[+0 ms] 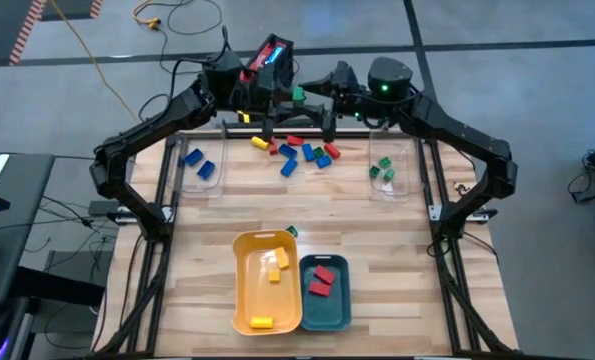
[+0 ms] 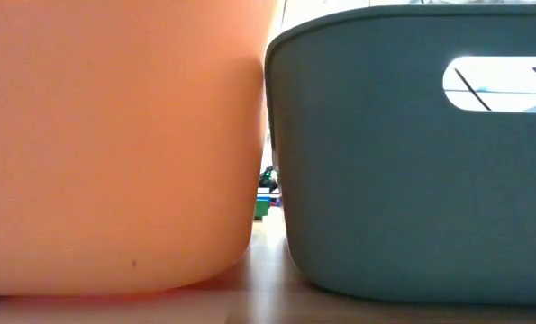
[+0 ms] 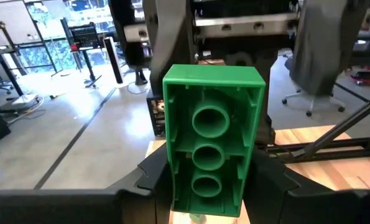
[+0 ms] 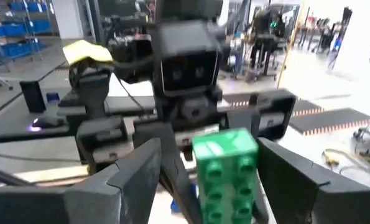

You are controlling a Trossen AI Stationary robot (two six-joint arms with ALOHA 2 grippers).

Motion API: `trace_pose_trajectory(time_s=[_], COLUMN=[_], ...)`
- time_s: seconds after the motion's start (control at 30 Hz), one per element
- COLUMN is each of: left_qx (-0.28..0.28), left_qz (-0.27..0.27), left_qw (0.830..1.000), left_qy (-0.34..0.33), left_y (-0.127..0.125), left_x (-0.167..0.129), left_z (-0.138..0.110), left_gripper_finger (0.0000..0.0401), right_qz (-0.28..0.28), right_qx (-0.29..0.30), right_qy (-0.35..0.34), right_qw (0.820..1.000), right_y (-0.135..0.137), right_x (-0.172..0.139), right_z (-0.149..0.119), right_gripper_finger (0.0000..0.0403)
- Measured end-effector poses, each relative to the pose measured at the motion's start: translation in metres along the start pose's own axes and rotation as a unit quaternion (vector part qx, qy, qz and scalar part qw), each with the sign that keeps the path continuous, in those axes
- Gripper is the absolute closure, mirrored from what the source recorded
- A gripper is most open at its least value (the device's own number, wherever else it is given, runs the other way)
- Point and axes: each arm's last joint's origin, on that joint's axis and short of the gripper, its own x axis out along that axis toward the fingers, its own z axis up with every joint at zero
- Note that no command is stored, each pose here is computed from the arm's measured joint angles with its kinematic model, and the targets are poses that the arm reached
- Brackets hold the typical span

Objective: Sort blocks
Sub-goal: Put the green game piece into the right transparent bin

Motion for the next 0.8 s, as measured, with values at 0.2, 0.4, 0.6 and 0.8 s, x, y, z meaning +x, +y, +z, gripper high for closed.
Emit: trace_pose_trajectory(time_s=[0.2, 0.4, 0.6, 0.8], left_qx=[0.004, 0.016, 0.012, 0.007], left_qz=[-0.009, -0.015, -0.014, -0.013], left_qw=[1.0, 1.0, 1.0, 1.0], left_qy=[-0.008, -0.009, -0.009, -0.005], left_y=[-0.006, -0.013, -0.013, -0.013], left_x=[0.003, 0.006, 0.006, 0.006], left_z=[0.003, 0.004, 0.004, 0.004], left_gripper_finger=[0.0266, 0.0266, 0.0266, 0.0257], right_qz=[-0.006, 0.01, 0.012, 0.014], right_qx=[-0.006, 0.0, -0.008, -0.017], right_qy=[0.003, 0.009, 0.011, 0.017], right_qw=[1.0, 1.0, 1.0, 1.0], right_y=[-0.005, -0.002, -0.001, -0.002], right_x=[0.002, 0.015, 0.016, 0.012], right_z=[-0.002, -0.011, -0.011, -0.011], right_gripper_finger=[0.0135, 0.0144, 0.0191, 0.0274])
